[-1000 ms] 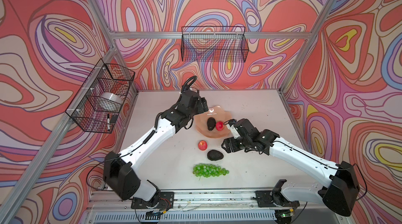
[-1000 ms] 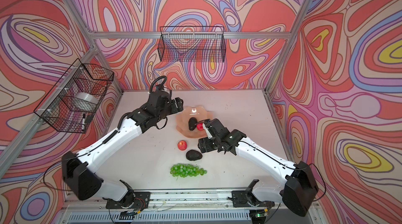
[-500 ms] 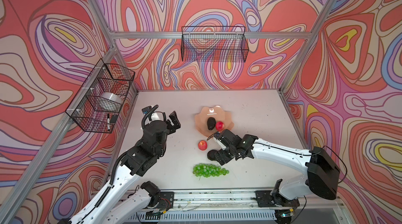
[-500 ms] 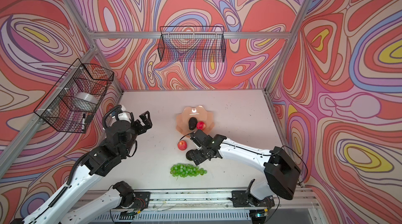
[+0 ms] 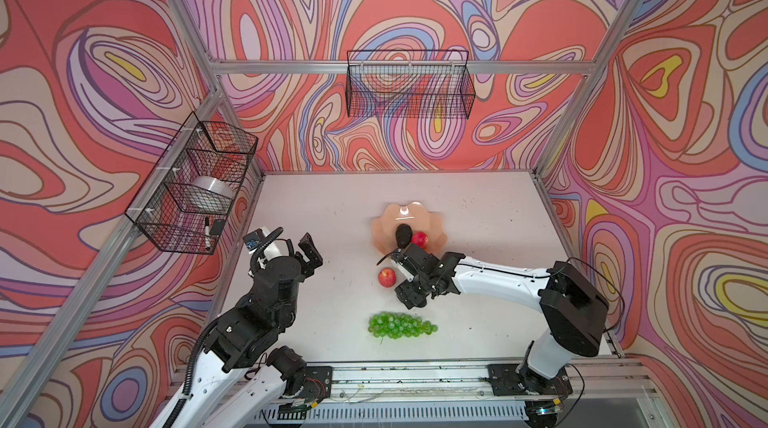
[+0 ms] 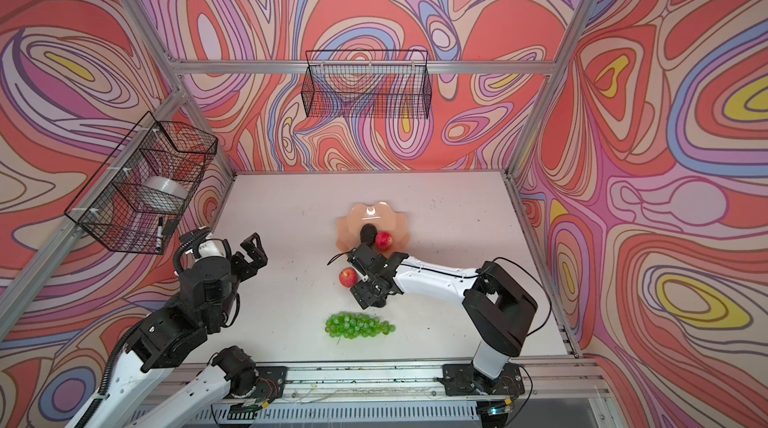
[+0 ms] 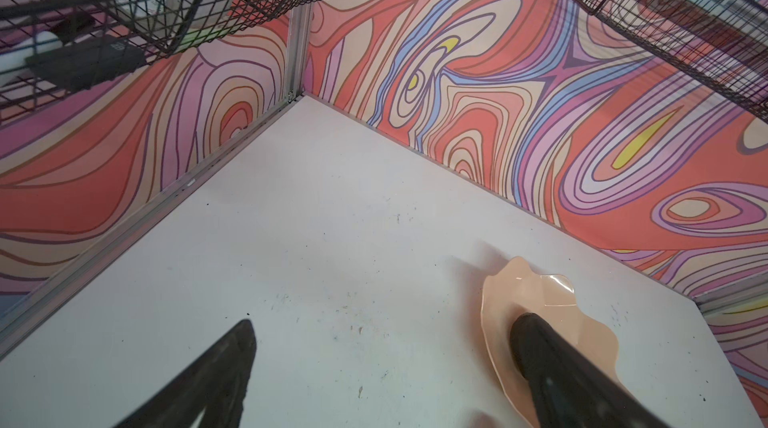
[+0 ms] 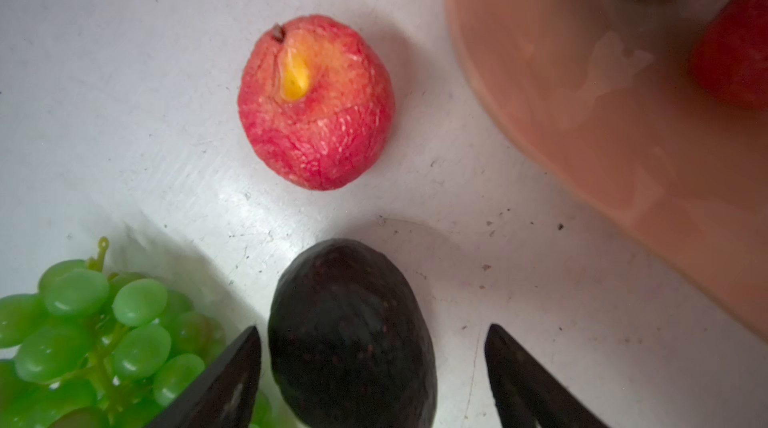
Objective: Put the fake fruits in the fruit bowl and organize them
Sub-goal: 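Grasp the second avocado with the right gripper while the left arm retracts, then set the second avocado in the bowl and open the right gripper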
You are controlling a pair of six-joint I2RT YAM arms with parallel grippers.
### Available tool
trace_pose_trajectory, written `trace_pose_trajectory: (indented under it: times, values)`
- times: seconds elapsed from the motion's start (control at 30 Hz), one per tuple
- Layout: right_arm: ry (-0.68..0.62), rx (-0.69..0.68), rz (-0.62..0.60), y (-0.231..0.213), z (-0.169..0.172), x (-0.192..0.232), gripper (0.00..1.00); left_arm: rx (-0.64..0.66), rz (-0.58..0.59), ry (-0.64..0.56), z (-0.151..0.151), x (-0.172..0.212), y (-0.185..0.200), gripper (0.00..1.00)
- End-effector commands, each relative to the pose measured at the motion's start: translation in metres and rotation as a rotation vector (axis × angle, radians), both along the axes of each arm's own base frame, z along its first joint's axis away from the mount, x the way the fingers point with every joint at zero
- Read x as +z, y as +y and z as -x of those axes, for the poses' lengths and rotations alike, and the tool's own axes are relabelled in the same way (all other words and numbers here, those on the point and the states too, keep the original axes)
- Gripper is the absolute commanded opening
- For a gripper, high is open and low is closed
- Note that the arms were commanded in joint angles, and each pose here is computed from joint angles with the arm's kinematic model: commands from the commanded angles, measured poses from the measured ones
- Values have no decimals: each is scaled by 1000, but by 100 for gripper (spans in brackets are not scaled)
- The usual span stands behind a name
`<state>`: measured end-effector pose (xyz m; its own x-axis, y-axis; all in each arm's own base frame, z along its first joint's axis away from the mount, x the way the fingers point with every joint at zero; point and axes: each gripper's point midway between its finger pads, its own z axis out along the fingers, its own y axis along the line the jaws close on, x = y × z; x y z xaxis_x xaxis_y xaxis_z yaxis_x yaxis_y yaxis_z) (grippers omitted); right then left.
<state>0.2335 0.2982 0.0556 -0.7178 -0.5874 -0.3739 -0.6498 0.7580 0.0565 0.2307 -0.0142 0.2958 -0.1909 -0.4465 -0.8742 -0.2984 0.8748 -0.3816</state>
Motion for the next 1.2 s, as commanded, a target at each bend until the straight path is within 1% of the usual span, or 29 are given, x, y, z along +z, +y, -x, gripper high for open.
trace_pose_trajectory:
  times: [0.0,0.07,0.13,0.33,0.37,0.43,0.5,0.6,0.67,0.77,1.0,1.07,1.17]
  values:
    - [2,22,-6,7,0,-6,84,57,-22,25,11,-9,16,100]
    - [15,19,0,5,2,-11,83,66,-21,24,13,-10,19,100]
    - [23,6,3,3,4,-14,78,70,-17,20,15,-11,20,100]
    - [33,-67,24,-10,7,-16,52,74,-12,17,14,-15,19,100]
    - [30,-95,33,-14,7,-12,49,77,-14,20,13,-16,20,100]
    - [24,-128,38,-23,9,5,44,79,-17,27,12,-18,19,100]
    - [-4,-153,22,-31,10,31,43,89,-21,35,11,-22,20,100]
    - [-75,-175,11,-38,2,69,43,100,-20,42,9,-28,19,100]
    - [-112,-177,-5,-36,-10,92,43,98,-10,45,6,-33,16,100]
    - [-139,-170,-35,-26,-36,109,41,85,1,56,3,-38,12,100]
    - [-242,-62,-61,11,-108,114,41,41,19,94,7,-47,6,100]
    - [-242,-32,-68,20,-126,104,41,23,27,99,9,-48,4,100]
    - [-232,-1,-59,29,-143,87,40,8,34,113,11,-52,3,100]
